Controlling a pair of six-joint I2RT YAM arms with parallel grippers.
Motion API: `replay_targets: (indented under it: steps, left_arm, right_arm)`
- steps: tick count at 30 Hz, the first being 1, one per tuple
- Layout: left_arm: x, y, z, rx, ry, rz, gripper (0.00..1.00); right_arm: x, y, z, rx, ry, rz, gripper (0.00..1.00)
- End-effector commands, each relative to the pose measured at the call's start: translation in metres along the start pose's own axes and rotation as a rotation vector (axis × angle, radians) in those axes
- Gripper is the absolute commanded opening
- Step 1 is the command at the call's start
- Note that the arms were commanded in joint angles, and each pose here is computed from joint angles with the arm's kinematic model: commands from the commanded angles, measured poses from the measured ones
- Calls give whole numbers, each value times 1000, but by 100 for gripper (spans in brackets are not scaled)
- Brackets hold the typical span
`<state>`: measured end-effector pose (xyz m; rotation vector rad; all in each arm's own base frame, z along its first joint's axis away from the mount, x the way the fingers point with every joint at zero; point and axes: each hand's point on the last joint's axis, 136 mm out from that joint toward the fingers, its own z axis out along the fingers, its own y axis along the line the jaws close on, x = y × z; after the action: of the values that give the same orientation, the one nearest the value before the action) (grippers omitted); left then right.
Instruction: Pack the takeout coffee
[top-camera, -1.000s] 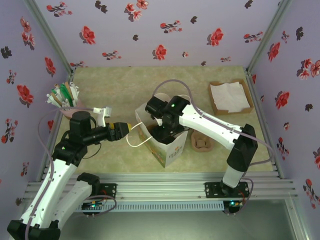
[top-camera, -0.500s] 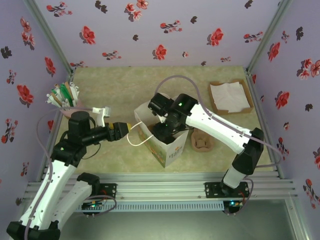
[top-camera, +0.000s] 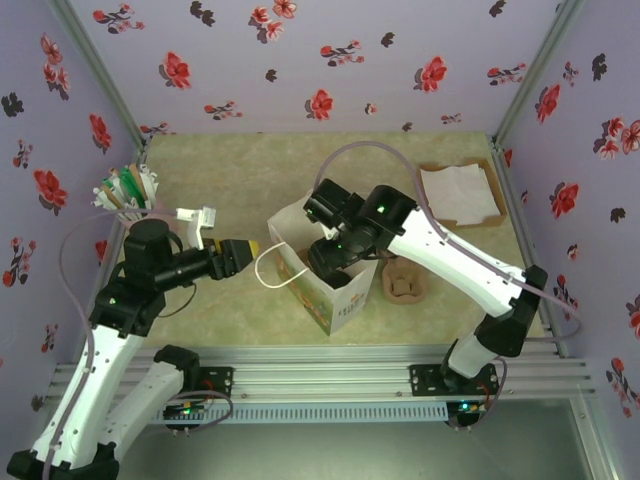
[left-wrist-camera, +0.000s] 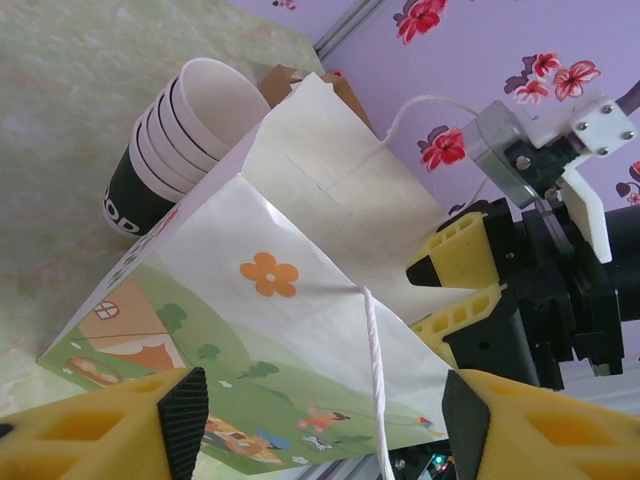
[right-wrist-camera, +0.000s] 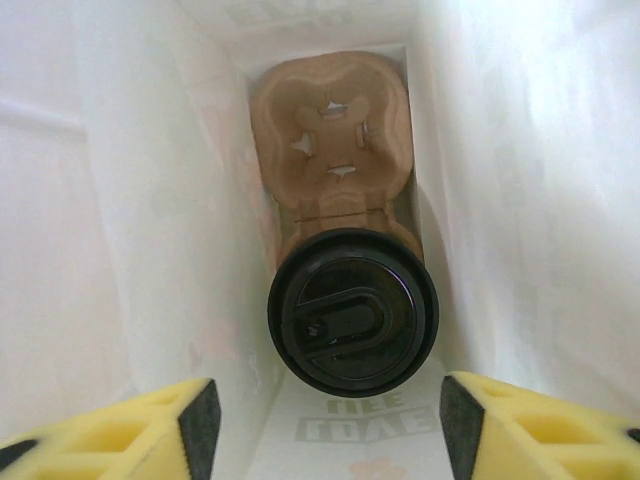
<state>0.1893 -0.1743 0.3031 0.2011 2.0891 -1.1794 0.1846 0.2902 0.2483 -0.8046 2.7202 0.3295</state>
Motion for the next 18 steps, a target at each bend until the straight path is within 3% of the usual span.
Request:
replay_targets:
  steps: [1, 10, 18]
  left_arm:
    - [-7, -15, -10, 19, -21, 24, 64]
    - [-10, -29, -15, 46, -21, 37, 61]
    - [-10, -36, -18, 62, -25, 46, 64]
  right_arm:
    - [-5, -2, -20, 2, -65, 11, 58]
    - [-11, 2, -45, -33, -158, 9, 45]
    - [-12, -4, -74, -52, -276, 27, 33]
